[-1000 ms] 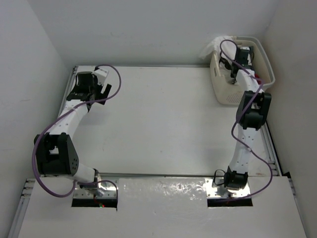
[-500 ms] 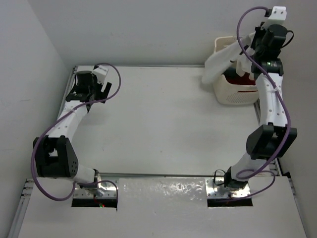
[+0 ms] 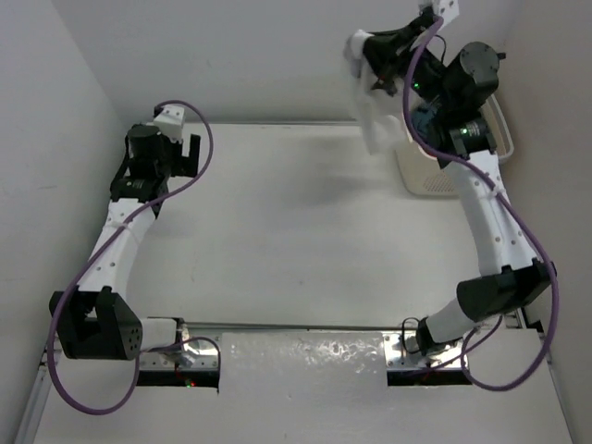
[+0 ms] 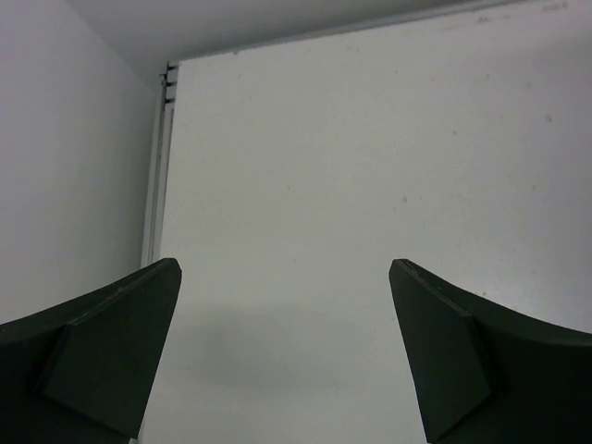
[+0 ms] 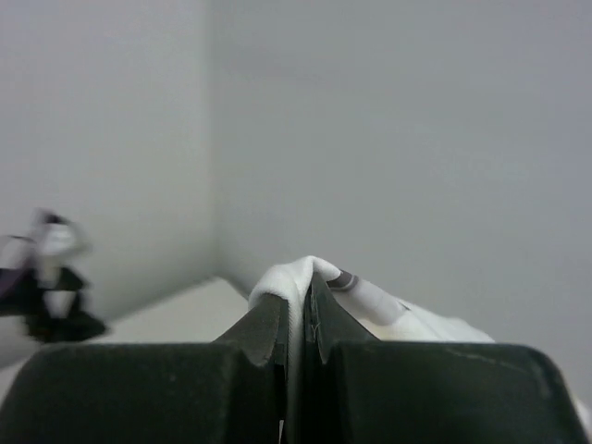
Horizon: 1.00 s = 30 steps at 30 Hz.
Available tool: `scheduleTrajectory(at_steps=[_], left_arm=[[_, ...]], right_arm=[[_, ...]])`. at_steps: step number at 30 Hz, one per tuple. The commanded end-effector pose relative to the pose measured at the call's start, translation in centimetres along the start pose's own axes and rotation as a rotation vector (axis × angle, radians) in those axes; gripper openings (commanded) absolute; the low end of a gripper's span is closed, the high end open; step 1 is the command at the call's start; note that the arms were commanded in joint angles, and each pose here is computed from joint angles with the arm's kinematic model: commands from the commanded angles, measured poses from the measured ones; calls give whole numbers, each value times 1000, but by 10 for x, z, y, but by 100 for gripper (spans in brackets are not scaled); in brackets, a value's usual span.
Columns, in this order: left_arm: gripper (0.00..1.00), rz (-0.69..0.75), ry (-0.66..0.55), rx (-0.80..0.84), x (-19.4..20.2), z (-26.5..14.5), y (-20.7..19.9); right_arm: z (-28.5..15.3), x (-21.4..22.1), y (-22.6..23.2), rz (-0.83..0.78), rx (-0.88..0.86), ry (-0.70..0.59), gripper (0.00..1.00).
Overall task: Fold and stack the t-shirts
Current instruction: Move the tshirt to the center of the board
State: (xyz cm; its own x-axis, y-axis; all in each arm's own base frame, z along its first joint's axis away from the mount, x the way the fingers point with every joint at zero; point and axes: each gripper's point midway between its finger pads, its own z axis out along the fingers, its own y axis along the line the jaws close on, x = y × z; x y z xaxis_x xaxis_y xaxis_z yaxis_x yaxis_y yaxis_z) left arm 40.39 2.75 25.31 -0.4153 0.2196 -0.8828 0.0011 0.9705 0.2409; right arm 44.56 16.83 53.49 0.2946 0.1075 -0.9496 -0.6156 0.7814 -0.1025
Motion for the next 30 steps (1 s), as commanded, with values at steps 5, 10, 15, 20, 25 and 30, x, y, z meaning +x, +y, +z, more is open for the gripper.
scheduleTrajectory(at_steps=[5,10,15,20,25,30], left_arm=[[98,-126,-183,-93,-70,-26,41],[99,-93,-221,-122,-94,-26,57],[99,-26,-116,-54,-94,8,50],[93,126,69,85,-76,47,6],[92,345,20,408,-58,8,-99],[87,601,106,644,28,-37,-182]], right_arm=[[4,-15,59,200,-88,-118,0],[5,116,67,336,108,172,0],[-2,259,94,477,274,500,0],[-23,400,101,442,306,1055,99],[-37,424,37,471,429,1143,99],[-130,419,2,587,539,1076,99]])
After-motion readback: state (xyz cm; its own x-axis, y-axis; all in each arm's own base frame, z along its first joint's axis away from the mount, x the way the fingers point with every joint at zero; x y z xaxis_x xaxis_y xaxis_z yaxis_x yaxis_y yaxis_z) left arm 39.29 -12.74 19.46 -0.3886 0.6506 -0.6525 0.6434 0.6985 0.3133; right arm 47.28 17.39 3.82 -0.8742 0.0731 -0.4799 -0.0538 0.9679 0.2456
